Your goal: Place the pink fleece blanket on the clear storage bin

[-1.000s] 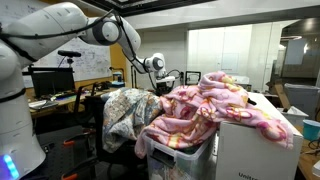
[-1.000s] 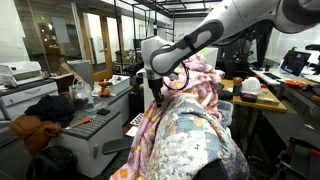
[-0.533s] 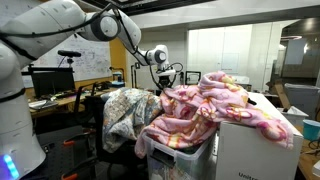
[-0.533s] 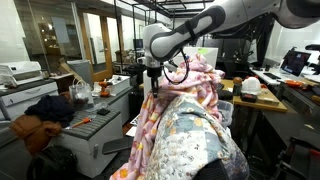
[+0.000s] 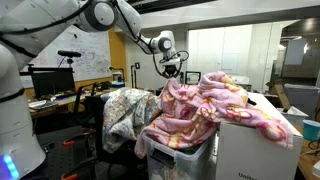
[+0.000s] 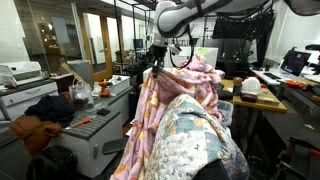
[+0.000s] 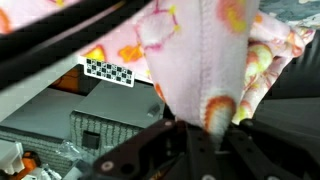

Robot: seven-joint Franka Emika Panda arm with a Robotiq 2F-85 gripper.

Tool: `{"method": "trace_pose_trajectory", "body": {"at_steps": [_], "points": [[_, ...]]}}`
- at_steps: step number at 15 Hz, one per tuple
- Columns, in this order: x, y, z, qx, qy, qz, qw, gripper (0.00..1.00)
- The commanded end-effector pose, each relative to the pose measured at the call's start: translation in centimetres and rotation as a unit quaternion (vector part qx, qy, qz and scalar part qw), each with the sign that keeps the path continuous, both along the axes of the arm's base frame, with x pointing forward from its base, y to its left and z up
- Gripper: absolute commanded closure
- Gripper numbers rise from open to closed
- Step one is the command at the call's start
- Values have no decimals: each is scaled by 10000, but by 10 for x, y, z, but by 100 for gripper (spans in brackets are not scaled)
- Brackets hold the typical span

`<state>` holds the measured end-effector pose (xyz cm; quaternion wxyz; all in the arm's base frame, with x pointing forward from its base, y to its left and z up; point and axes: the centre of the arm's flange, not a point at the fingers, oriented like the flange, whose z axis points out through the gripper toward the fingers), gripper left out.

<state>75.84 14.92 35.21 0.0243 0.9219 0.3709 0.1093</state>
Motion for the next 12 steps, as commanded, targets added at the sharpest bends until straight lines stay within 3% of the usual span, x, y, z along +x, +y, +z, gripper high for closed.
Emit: {"method": "trace_pose_trajectory", "body": {"at_steps": [1, 6, 12], "points": [[-25, -34, 47, 397, -242, -551, 9974, 99], [-50, -84, 92, 912, -527, -1420, 9843, 99], [-94, -143, 132, 1523, -998, -2707, 9453, 99]]}}
